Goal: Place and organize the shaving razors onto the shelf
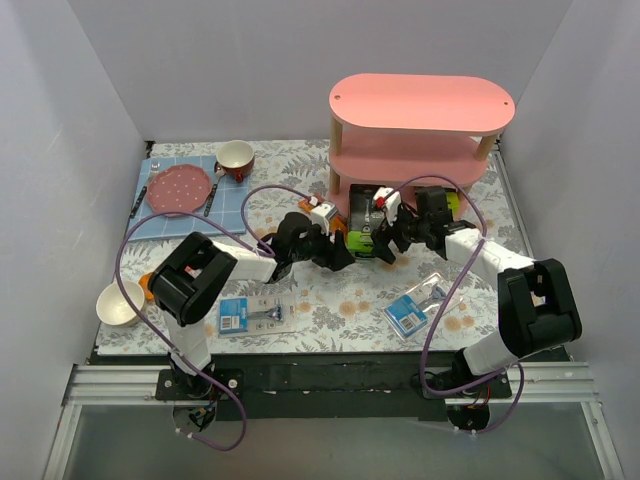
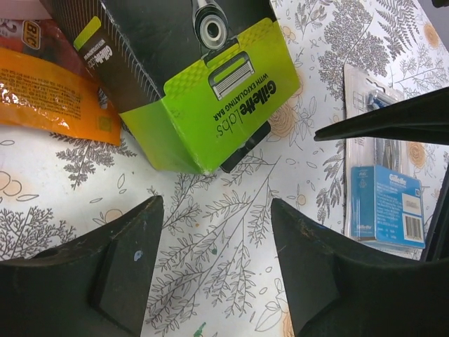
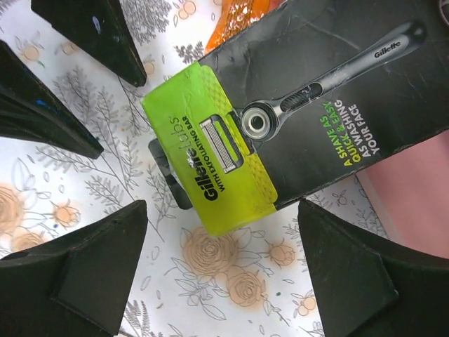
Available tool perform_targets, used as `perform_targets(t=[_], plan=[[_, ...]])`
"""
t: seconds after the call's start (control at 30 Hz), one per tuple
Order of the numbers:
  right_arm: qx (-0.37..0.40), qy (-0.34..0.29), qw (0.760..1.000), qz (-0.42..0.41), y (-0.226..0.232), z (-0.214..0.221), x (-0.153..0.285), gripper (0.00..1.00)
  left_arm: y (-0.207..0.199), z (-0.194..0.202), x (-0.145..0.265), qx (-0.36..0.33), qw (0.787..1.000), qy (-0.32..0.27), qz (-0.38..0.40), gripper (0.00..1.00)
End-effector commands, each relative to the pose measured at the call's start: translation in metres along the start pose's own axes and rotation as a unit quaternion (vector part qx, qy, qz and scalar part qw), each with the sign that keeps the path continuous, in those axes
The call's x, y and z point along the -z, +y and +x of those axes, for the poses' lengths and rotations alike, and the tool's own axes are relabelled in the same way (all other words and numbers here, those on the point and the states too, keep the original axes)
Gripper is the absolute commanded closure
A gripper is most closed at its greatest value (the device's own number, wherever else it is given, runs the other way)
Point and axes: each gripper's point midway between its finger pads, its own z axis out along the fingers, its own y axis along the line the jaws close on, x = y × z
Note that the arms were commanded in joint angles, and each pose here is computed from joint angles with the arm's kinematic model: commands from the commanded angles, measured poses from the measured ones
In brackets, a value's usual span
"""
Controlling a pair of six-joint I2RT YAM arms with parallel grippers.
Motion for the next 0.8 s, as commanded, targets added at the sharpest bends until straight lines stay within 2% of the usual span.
perform_targets(t=[0.0, 0.27, 0.47, 0.63, 0.77], plan=[[0.069, 0.037, 0.997, 0.01, -0.001, 0.014, -0.002, 0.06, 0.004, -0.006, -0.009, -0.02, 1.0, -0.015, 0.005, 0.38], [0.084, 0.063, 0.994, 0.025, 0.002, 0.034, -0.006, 0.08, 0.012, -0.008, -0.017, -0.017, 1.0, -0.019, -0.007, 0.39], [0.078, 0.094, 0.99, 0.07, -0.017, 0.045, -0.011, 0.14, 0.015, -0.009, -0.021, -0.008, 1.0, -0.026, -0.012, 0.41], [0.076, 0.106, 0.986, 0.1, -0.026, 0.051, -0.008, 0.16, 0.018, -0.01, -0.029, -0.009, 0.999, -0.03, -0.013, 0.42], [0.088, 0.068, 0.986, 0.125, -0.038, 0.029, -0.01, 0.19, 0.019, -0.018, -0.034, -0.005, 0.999, -0.039, -0.015, 0.42]])
